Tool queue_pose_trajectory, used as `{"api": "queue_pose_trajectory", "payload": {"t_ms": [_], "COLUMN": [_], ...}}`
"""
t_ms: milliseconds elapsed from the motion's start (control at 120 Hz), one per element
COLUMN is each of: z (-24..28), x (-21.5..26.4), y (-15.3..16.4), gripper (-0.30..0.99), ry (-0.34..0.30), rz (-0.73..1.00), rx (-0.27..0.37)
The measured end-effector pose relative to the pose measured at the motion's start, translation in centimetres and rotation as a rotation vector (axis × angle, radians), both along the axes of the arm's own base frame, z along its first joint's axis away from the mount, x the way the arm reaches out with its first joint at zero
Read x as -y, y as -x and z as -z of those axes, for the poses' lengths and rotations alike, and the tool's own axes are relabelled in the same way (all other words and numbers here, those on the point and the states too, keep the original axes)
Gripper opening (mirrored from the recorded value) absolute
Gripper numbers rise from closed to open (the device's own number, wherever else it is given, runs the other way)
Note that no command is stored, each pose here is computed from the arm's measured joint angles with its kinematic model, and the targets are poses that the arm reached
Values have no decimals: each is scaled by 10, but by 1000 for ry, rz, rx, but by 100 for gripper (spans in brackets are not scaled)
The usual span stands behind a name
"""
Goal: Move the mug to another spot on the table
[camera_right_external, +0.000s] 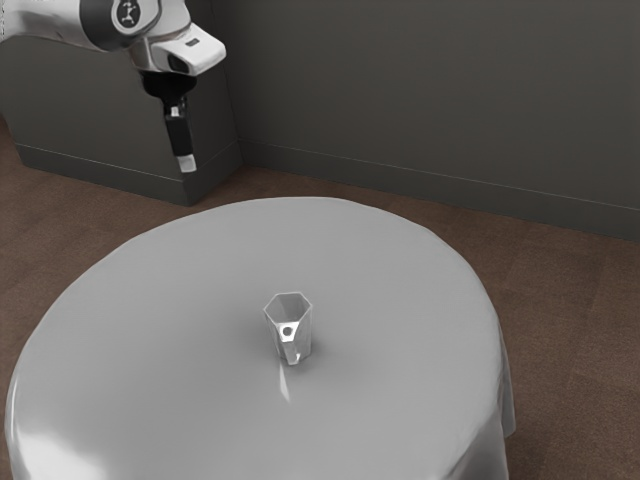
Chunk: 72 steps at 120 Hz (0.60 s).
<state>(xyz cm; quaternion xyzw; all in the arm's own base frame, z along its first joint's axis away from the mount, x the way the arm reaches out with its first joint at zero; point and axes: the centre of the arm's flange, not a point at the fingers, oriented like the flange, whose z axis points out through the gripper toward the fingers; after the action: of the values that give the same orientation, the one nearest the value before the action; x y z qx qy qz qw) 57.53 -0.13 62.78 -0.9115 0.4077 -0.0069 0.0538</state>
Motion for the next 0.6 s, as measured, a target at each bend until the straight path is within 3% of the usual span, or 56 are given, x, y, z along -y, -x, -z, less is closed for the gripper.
{"api": "queue_pose_trajectory", "payload": {"t_ms": [267,442,600], "z": [2,29,84], "x": [6,21,45], "y": [0,14,42], "gripper": [69,69,69], "ry": [2,96,152], "rz": [23,-63,-214], "rx": [-7,-66,-121]}}
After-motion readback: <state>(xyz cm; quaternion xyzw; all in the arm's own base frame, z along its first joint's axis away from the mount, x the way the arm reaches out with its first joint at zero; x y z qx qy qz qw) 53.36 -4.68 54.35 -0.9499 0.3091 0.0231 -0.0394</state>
